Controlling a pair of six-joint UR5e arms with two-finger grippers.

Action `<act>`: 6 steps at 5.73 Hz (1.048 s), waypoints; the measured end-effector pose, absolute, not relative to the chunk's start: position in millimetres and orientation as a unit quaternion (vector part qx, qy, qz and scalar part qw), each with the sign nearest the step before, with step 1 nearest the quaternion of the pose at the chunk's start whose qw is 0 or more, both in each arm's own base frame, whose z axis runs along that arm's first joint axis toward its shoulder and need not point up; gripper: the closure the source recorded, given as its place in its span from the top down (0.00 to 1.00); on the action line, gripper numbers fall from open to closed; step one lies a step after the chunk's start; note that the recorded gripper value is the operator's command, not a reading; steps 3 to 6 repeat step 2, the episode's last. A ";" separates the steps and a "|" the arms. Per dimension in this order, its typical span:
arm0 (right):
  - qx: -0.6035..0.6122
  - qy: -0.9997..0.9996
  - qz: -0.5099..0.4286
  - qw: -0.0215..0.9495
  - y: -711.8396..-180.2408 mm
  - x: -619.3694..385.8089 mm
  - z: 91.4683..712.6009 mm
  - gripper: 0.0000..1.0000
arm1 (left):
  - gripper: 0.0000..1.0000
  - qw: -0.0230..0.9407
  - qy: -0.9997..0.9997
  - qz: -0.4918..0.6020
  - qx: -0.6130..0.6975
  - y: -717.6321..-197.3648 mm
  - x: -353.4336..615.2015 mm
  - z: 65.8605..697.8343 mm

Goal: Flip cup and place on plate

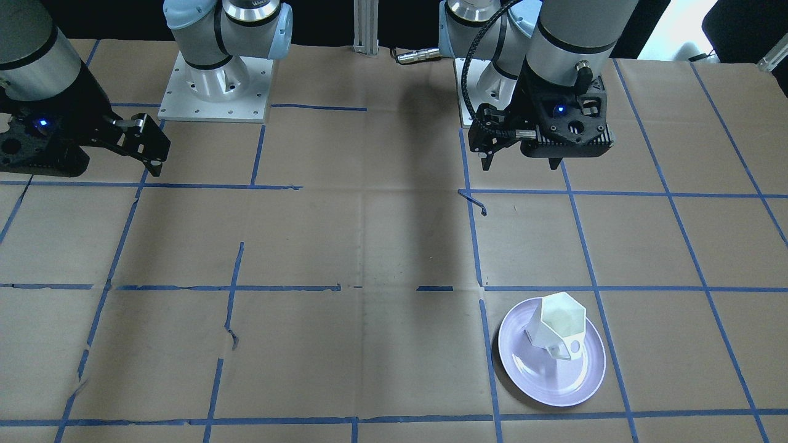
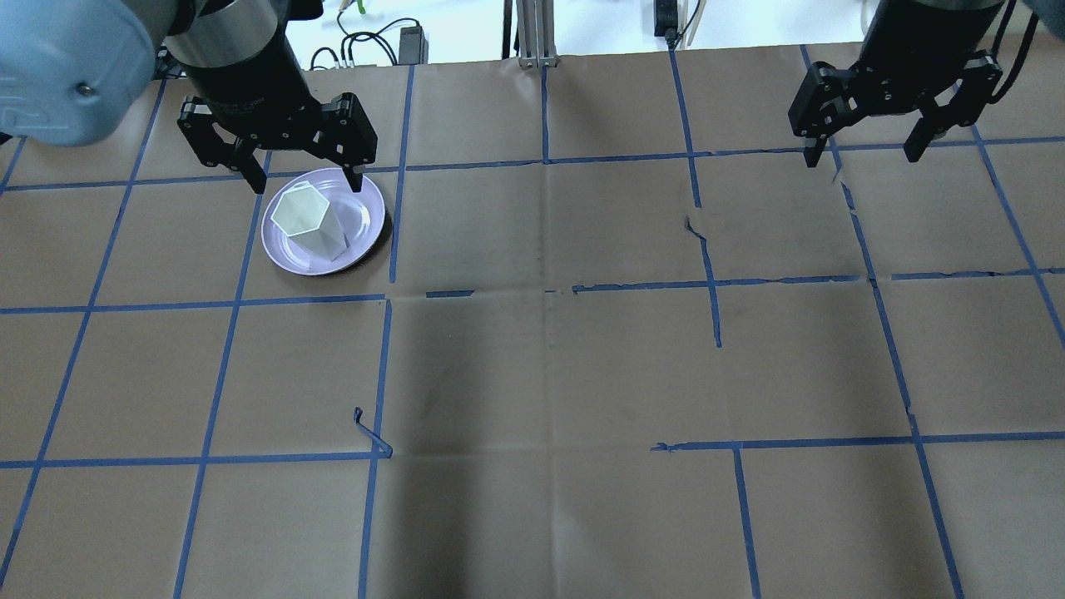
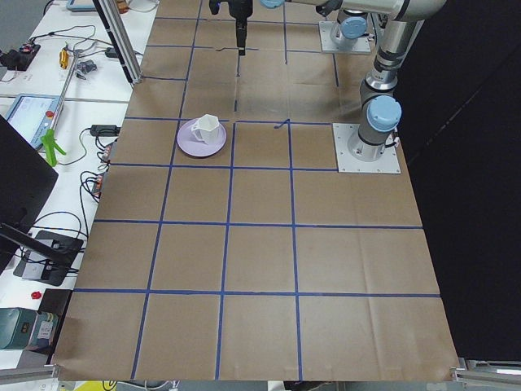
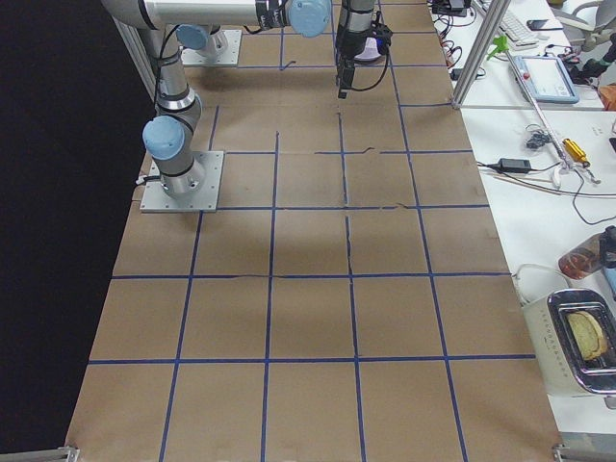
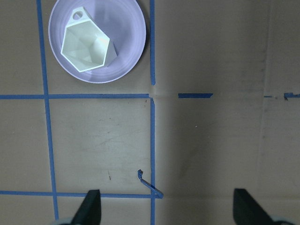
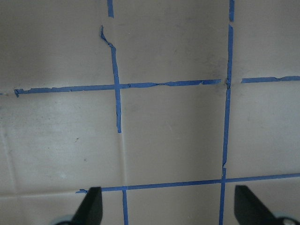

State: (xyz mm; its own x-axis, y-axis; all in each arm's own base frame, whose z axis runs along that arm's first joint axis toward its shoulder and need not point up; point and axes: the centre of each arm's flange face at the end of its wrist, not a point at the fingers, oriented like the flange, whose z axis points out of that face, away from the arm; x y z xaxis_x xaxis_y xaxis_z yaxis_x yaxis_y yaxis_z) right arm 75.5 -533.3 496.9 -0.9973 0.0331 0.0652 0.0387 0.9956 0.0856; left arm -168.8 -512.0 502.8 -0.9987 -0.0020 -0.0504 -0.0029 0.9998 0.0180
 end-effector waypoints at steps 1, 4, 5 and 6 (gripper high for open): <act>-0.018 -0.998 -0.044 0.032 -533.3 75.5 496.9 1.00 | 0.99 0.021 1.000 0.010 0.000 -512.1 -169.1 502.6; -0.018 -0.998 -0.044 0.032 -533.3 75.5 496.9 1.00 | 0.99 0.013 1.000 0.011 0.001 -512.4 -169.7 502.2; -0.018 -0.998 -0.044 0.032 -533.3 75.5 496.9 1.00 | 0.99 0.013 1.000 0.011 0.001 -512.4 -169.7 502.2; -0.018 -0.998 -0.044 0.032 -533.3 75.5 496.9 1.00 | 0.99 0.013 1.000 0.011 0.001 -512.4 -169.7 502.2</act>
